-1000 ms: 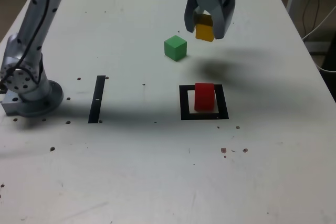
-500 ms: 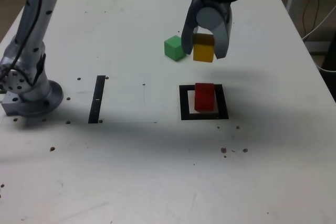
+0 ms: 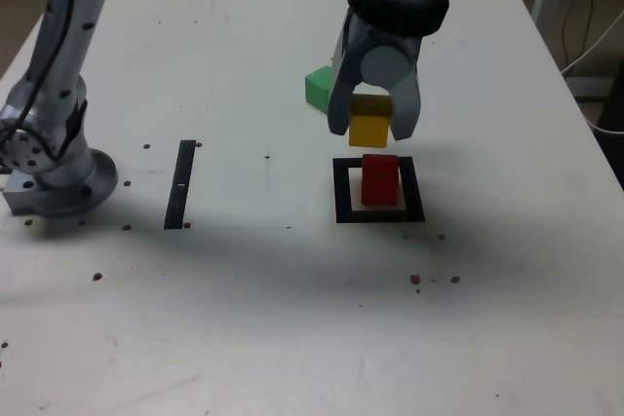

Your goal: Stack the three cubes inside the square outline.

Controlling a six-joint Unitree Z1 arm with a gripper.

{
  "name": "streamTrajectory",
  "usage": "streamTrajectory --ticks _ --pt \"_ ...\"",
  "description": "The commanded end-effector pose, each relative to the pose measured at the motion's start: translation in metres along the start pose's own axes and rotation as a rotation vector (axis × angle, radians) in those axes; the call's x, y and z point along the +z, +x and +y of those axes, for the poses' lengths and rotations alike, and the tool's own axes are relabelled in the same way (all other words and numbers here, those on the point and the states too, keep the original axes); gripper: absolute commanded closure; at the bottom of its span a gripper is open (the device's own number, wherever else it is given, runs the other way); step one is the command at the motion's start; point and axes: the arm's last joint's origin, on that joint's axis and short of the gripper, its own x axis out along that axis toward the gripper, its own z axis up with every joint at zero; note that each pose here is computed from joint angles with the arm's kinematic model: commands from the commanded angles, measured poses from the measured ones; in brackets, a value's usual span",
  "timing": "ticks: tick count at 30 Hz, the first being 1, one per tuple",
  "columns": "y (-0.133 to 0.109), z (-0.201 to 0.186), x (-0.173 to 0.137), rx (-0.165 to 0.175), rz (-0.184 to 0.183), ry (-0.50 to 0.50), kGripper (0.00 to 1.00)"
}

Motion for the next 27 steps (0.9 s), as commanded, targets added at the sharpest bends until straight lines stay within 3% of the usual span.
streamTrajectory --ticks 1,27 --pt "0.001 0.000 0.001 -0.003 0.000 -0.003 0.63" --pt "0.023 -0.011 0.020 -0.020 0.017 0.019 0.63"
